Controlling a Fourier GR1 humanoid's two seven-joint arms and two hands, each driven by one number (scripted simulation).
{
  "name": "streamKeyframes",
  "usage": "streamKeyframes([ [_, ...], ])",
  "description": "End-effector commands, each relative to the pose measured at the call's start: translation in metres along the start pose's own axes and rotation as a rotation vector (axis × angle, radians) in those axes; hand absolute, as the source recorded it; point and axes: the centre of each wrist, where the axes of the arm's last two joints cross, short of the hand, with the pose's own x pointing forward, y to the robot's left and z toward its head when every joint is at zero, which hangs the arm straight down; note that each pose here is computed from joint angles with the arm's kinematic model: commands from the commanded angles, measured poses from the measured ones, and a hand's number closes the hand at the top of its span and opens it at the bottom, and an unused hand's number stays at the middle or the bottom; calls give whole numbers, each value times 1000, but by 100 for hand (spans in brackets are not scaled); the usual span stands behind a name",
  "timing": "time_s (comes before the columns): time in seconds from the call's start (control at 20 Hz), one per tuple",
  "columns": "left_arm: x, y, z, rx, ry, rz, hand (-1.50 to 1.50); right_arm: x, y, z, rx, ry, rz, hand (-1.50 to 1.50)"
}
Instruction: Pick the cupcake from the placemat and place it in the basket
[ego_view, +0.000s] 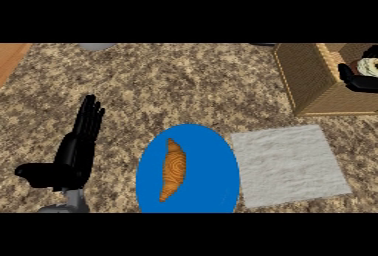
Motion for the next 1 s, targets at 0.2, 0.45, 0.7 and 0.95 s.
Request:
streamKeyframes([
  [0.2, 13, -2, -2, -12, -31, 8, 0, -46, 4, 20, 88, 142, 48, -150],
  [0.45, 3, -10, -10, -21, -15, -5, 0, -29, 21, 7, 33, 105, -21, -150],
  [0.7, 1, -15, -6, -4, -8, 1, 0, -34, -12, 1, -70, 44, -138, -150],
  [0.95, 8, -3, 4, -14, -19, -3, 0, -29, -27, -10, -238, 16, -119, -150],
])
